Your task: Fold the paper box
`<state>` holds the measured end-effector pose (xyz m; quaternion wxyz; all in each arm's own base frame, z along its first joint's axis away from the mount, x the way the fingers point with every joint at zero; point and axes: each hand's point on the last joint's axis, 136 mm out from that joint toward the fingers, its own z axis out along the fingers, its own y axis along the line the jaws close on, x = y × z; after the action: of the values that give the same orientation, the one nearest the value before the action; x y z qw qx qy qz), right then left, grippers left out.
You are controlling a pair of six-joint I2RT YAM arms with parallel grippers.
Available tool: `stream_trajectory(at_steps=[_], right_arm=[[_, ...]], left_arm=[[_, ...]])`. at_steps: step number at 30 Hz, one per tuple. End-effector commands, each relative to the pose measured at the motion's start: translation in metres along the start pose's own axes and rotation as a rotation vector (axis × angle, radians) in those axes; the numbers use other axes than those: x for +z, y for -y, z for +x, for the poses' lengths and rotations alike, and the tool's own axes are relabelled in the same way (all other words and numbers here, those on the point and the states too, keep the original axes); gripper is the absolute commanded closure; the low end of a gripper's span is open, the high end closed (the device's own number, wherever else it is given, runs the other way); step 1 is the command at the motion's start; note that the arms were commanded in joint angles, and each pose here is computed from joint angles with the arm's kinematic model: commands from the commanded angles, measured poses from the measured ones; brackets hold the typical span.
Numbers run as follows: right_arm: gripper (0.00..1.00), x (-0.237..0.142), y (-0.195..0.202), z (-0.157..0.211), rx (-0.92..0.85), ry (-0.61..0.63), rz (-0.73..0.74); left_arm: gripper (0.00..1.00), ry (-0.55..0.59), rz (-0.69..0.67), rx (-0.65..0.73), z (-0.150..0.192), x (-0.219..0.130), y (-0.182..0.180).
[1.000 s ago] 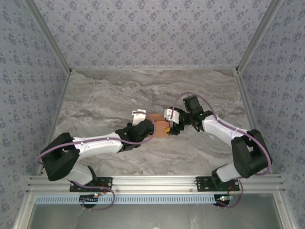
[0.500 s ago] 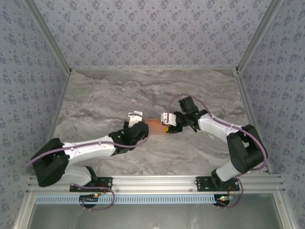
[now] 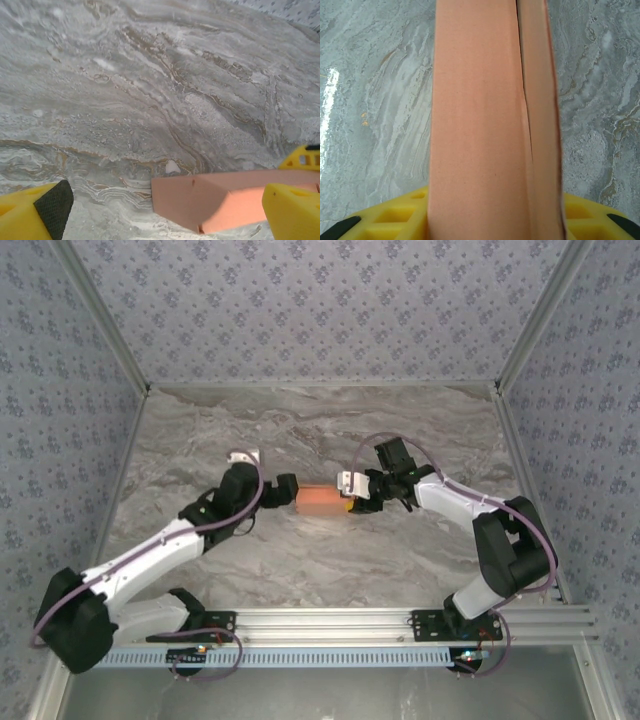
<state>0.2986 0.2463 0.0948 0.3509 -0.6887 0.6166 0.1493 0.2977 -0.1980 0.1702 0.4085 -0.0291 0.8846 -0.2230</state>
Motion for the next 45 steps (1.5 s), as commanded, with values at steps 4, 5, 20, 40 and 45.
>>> stream_trajectory(at_steps=[4,5,20,40,45], right_arm=[[0.55,0.004,-0.018,0.015,0.022,-0.043,-0.096],[0.55,0.004,-0.018,0.016,0.028,-0.046,-0.101],[0.55,0.007,-0.017,0.023,0.086,-0.063,-0.134],[0.48,0.012,-0.021,0.031,0.1,-0.116,-0.176],[0.5,0.011,-0.022,0.031,0.101,-0.113,-0.176]], left_arm=[[0.09,-0.281,0.281,-0.124,0.013,0.021,0.042],[0.13,-0.309,0.322,-0.129,0.015,0.023,0.05],[0.48,-0.445,0.388,-0.163,0.042,0.031,0.07],[0.41,-0.555,0.288,-0.195,0.047,0.032,0.065],[0.44,-0.565,0.281,-0.192,0.052,0.035,0.063]])
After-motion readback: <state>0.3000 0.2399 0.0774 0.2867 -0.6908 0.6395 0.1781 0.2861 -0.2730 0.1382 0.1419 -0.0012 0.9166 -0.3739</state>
